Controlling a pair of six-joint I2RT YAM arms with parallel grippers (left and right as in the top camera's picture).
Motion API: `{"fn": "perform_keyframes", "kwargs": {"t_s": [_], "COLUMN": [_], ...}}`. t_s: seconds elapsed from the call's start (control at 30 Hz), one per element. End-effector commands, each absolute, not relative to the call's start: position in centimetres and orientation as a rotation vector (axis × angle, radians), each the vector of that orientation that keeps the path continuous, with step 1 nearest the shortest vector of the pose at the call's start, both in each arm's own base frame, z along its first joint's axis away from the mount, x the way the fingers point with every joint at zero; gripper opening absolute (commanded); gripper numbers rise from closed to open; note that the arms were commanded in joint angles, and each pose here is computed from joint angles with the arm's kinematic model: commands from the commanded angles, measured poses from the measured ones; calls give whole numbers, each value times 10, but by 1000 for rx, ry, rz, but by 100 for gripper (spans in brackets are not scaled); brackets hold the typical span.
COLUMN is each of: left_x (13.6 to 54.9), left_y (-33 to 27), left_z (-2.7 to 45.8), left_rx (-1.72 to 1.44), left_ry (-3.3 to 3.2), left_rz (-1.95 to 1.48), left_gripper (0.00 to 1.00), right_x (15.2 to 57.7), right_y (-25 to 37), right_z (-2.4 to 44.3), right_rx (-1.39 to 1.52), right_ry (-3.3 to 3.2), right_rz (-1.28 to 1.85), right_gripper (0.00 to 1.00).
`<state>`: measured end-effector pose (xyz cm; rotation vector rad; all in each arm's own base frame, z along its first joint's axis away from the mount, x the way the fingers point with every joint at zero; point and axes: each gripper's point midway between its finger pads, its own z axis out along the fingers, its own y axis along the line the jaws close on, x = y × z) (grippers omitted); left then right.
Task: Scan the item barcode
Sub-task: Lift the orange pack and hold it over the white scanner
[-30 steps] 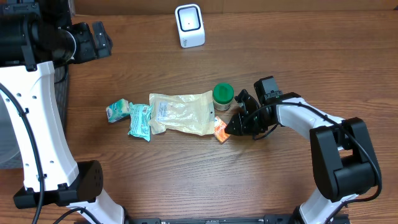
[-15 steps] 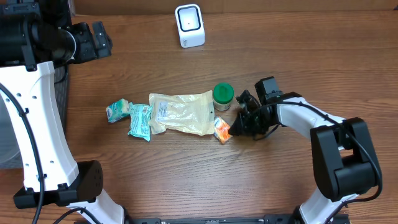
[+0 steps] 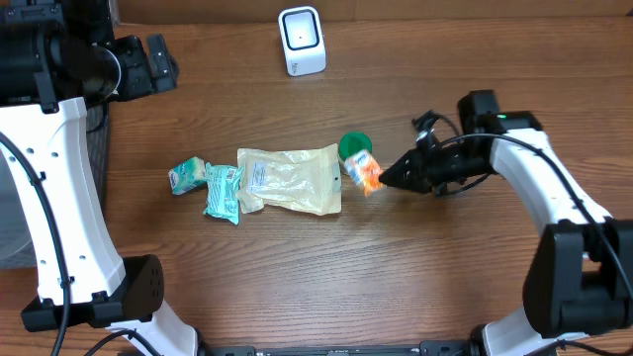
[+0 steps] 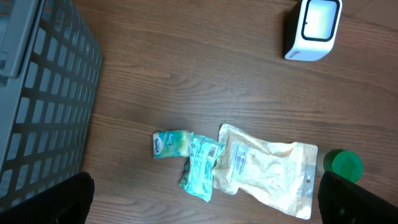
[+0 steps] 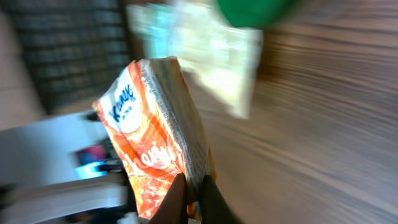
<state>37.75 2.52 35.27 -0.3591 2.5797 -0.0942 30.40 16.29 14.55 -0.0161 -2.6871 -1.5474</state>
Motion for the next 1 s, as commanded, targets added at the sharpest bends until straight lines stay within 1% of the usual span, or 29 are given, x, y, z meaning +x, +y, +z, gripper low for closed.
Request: {"fn": "perform_keyframes", "kwargs": {"t_s": [0.0, 0.13, 0.27, 0.37, 0.63, 0.83, 0.87, 0.93, 0.97], "left_x": [378, 378, 378, 378, 378, 378, 378, 378, 378], "left_y": [26, 26, 26, 26, 26, 26, 26, 26, 26], "left_z": [354, 354, 354, 354, 354, 354, 354, 354, 354], "left_rx": [-335, -335, -335, -335, -335, -335, -335, -335, -335], "left_ry": [2578, 2578, 2578, 2578, 2578, 2578, 2578, 2578, 2578], "left_rz": [-79, -79, -79, -79, -79, -79, -79, -79, -79], "left_gripper": [99, 100, 100, 99, 99, 100, 100, 100, 100], "right_x": [311, 315, 317, 318, 319, 319, 320, 318, 315], "right_y": [172, 170, 169, 169, 169, 171, 172, 171, 171], "right_z": [206, 247, 248, 249, 249, 245, 231, 187, 173], "right_rx": [-77, -134, -321, -375, -330, -137, -120, -167, -168], "right_ry": [-2418, -2138, -2037, -2004, -2032, -2165, -2273, -2524, -2593], "right_rz": [-1944, -2184, -2077, -2044, -2071, -2155, -2085, -1767, -1651], "right_gripper": [4, 4, 4, 4, 4, 4, 4, 4, 4]}}
